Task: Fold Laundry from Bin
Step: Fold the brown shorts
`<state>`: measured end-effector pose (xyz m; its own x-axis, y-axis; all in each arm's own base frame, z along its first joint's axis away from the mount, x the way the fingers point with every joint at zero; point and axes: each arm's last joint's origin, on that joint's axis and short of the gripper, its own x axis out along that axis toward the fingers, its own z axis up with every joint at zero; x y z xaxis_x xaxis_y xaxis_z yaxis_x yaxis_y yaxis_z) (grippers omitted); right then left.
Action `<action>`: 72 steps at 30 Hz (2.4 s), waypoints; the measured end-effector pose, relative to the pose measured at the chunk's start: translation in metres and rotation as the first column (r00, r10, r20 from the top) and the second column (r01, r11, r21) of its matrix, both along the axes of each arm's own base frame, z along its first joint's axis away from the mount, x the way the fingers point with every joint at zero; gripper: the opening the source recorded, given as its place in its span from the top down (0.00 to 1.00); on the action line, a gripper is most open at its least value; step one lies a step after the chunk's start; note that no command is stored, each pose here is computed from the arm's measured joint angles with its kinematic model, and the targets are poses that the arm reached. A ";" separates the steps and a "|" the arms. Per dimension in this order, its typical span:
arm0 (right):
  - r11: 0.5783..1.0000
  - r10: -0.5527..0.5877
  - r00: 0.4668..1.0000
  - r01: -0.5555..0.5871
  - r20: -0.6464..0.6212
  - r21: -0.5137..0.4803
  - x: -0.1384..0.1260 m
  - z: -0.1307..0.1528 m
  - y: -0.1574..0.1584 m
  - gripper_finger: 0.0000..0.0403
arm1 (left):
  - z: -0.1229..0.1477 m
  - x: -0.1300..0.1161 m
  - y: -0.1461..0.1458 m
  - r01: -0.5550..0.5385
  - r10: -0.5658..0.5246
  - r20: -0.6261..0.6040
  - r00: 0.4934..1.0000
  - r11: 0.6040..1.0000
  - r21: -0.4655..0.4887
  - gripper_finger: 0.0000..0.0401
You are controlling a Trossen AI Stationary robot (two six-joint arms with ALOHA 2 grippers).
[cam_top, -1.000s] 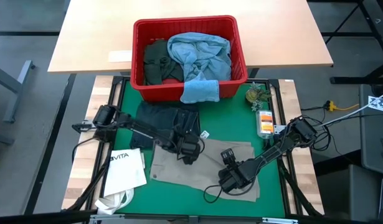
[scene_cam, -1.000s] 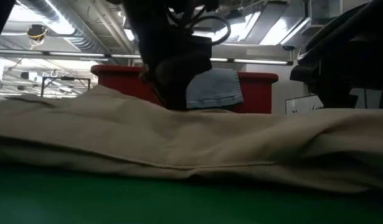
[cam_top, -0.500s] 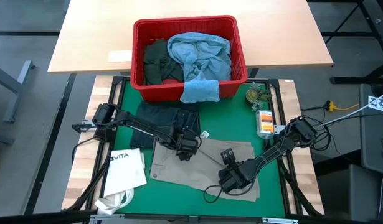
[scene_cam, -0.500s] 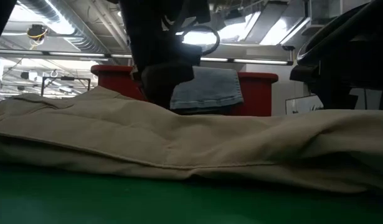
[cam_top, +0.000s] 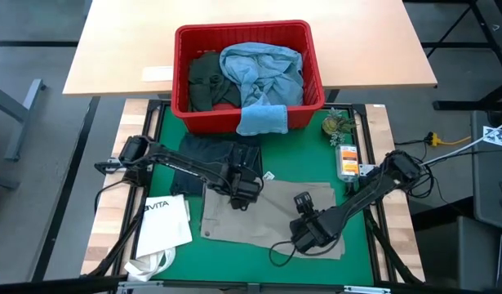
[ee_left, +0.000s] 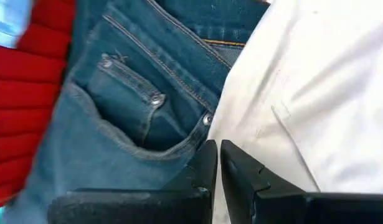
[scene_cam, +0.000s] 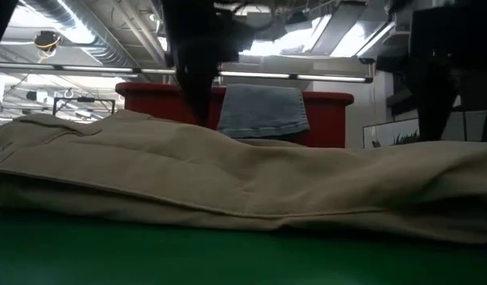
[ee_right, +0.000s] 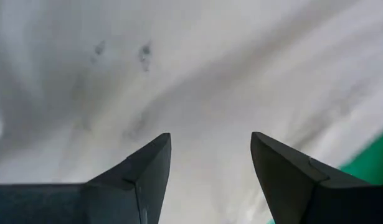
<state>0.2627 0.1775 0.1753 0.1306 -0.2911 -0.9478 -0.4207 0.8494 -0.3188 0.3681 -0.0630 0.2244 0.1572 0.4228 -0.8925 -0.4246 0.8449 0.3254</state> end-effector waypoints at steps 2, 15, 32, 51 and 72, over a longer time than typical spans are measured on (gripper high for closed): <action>1.000 0.001 1.000 -0.001 0.020 -0.008 -0.001 0.006 -0.002 0.45 | 0.010 -0.001 -0.005 0.013 -0.013 -0.007 1.000 1.000 0.001 0.96; 0.980 -0.057 0.998 0.060 0.023 -0.190 -0.018 0.006 -0.032 0.45 | 0.016 -0.015 -0.053 0.052 -0.052 -0.005 0.999 0.998 -0.048 0.96; 0.944 -0.266 0.951 0.223 -0.161 -0.242 -0.053 -0.049 -0.078 0.45 | -0.022 -0.034 -0.102 0.092 -0.081 0.077 0.994 0.983 -0.161 0.95; 0.951 -0.308 0.915 0.287 -0.263 -0.113 -0.052 -0.045 -0.071 0.45 | -0.027 -0.057 -0.154 0.043 -0.009 0.120 0.993 0.957 -0.287 0.95; 0.975 -0.050 0.952 0.112 -0.302 0.194 -0.048 -0.033 -0.020 0.45 | -0.068 -0.069 -0.137 -0.039 0.036 -0.173 0.984 0.999 -0.012 0.95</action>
<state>0.2145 0.1571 0.1424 -0.1784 -0.0831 -0.9804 -0.3957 0.9184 -0.0058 0.2995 -0.2004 0.1568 -0.0160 0.4120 -0.9111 -0.3947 0.8346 0.3843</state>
